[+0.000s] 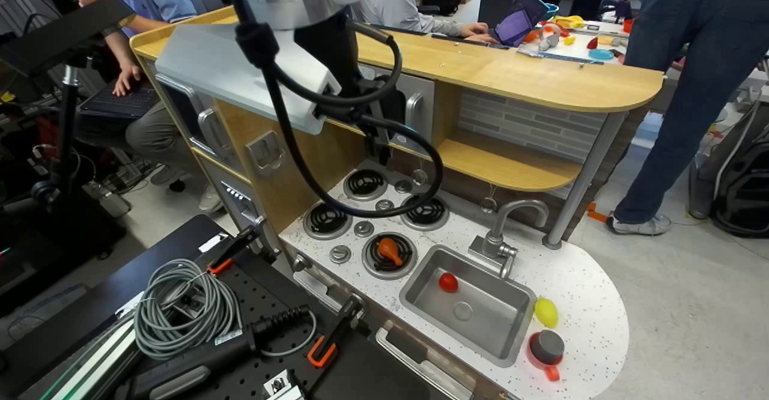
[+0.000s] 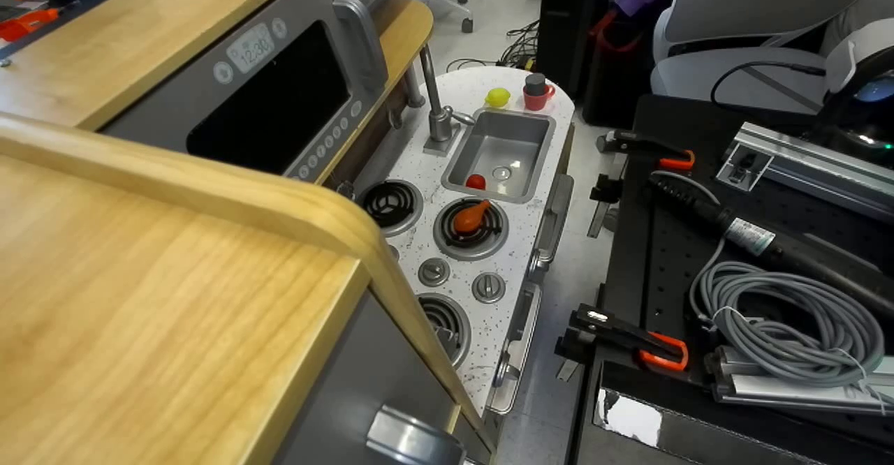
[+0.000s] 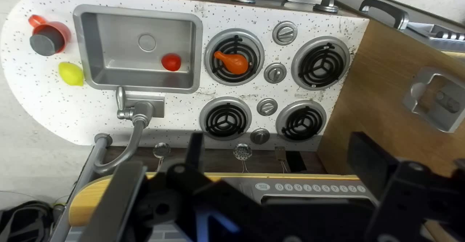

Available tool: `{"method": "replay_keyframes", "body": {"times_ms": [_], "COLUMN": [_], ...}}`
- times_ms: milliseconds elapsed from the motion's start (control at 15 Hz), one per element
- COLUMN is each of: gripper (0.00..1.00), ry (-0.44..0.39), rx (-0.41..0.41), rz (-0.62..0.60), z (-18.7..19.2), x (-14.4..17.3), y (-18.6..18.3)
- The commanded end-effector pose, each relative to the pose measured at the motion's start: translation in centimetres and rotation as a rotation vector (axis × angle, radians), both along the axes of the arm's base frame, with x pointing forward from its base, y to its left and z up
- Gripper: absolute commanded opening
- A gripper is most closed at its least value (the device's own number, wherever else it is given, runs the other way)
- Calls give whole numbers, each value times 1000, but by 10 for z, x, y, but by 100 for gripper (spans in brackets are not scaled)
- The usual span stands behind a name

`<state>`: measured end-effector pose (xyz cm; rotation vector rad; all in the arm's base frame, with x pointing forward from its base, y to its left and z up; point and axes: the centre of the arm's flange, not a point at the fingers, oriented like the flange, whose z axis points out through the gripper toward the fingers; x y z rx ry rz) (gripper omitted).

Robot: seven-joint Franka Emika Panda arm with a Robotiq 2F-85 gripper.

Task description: Move the red object from inside the sink and place it outside of the sink at the right

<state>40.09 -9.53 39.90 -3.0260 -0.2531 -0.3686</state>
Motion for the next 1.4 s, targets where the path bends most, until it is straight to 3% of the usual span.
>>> {"method": "replay_keyframes", "body": {"times_ms": [0, 200, 600, 1333], "gripper": [100, 100, 100, 100], "ry": [-5, -7, -8, 65], "rx": [-18, -50, -122, -266], "rz": [-5, -3, -37, -79], "z": [-4, -20, -65, -235], "x": [0, 4, 18, 46], "y": [1, 1, -35, -98]}}
